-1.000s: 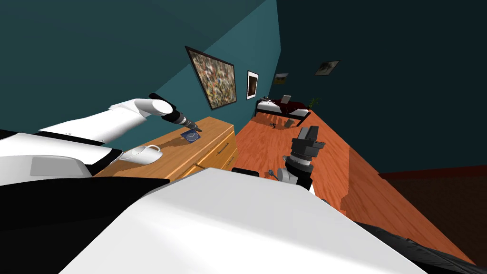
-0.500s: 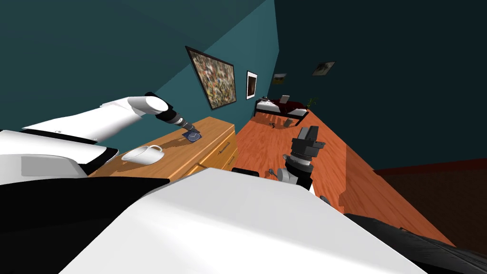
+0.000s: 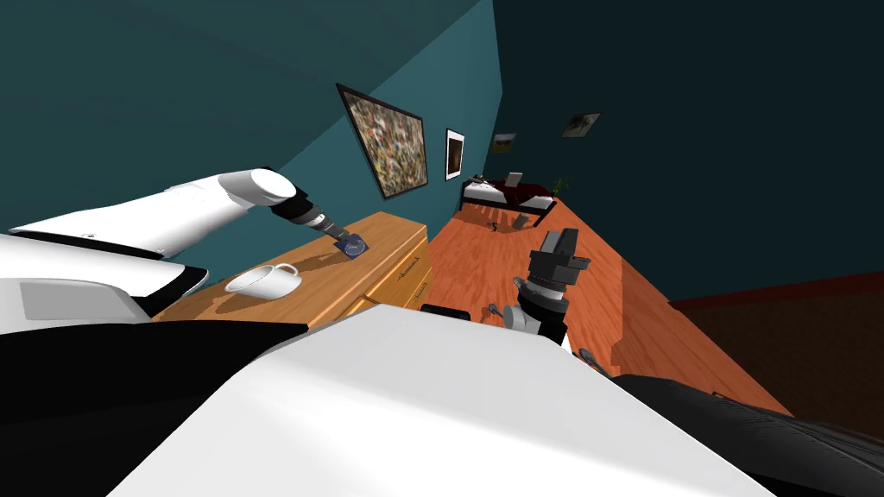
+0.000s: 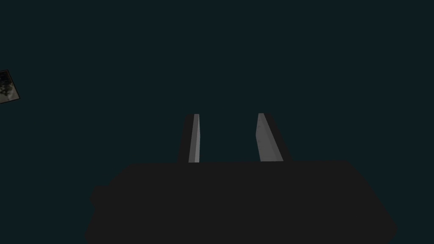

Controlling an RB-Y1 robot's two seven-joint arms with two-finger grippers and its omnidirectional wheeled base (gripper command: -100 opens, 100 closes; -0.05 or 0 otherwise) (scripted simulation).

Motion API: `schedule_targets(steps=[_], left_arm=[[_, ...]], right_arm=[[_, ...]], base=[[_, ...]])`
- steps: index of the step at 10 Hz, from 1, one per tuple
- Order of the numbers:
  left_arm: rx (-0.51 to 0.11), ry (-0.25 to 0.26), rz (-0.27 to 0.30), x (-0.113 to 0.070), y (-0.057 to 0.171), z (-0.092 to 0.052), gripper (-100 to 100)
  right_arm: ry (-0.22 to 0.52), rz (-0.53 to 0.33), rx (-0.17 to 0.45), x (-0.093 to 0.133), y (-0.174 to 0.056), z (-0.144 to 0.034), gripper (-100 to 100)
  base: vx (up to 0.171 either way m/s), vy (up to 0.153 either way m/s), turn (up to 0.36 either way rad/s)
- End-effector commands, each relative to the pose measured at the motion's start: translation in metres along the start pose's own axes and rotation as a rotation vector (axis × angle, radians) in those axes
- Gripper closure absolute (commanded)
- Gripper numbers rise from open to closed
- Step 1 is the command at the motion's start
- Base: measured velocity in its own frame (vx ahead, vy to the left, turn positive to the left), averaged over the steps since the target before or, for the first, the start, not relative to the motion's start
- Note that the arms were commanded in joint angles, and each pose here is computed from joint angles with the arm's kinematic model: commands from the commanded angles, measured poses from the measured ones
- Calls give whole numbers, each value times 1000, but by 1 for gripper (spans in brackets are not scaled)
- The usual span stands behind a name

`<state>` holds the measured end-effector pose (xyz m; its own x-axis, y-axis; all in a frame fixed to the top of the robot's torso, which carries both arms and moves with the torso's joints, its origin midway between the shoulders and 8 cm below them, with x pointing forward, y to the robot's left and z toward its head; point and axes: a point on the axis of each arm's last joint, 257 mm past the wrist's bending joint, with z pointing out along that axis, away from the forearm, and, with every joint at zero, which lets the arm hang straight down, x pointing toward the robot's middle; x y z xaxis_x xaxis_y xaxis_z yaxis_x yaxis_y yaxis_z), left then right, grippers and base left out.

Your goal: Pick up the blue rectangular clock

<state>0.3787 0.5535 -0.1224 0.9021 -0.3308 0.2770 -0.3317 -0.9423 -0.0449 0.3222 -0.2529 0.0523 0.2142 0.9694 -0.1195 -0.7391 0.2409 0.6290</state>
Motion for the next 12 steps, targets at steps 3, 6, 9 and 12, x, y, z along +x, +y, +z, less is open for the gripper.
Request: schedule_targets(steps=[3,6,9,12], left_arm=[[-21,-16,-19,-5,4,-2,0],[5,-17,-102,-13,-12,10,-100],[15,-21,-137,-19,-19,15,-100],[17,-19,-142,-19,-20,15,100]], right_arm=[[0,0,0,0,0,0,0],[0,0,0,0,0,0,0],[0,0,0,0,0,0,0],[0,0,0,0,0,0,0]], base=[[-15,24,-10],[-104,34,-267],[-147,56,-225],[-7,3,4]])
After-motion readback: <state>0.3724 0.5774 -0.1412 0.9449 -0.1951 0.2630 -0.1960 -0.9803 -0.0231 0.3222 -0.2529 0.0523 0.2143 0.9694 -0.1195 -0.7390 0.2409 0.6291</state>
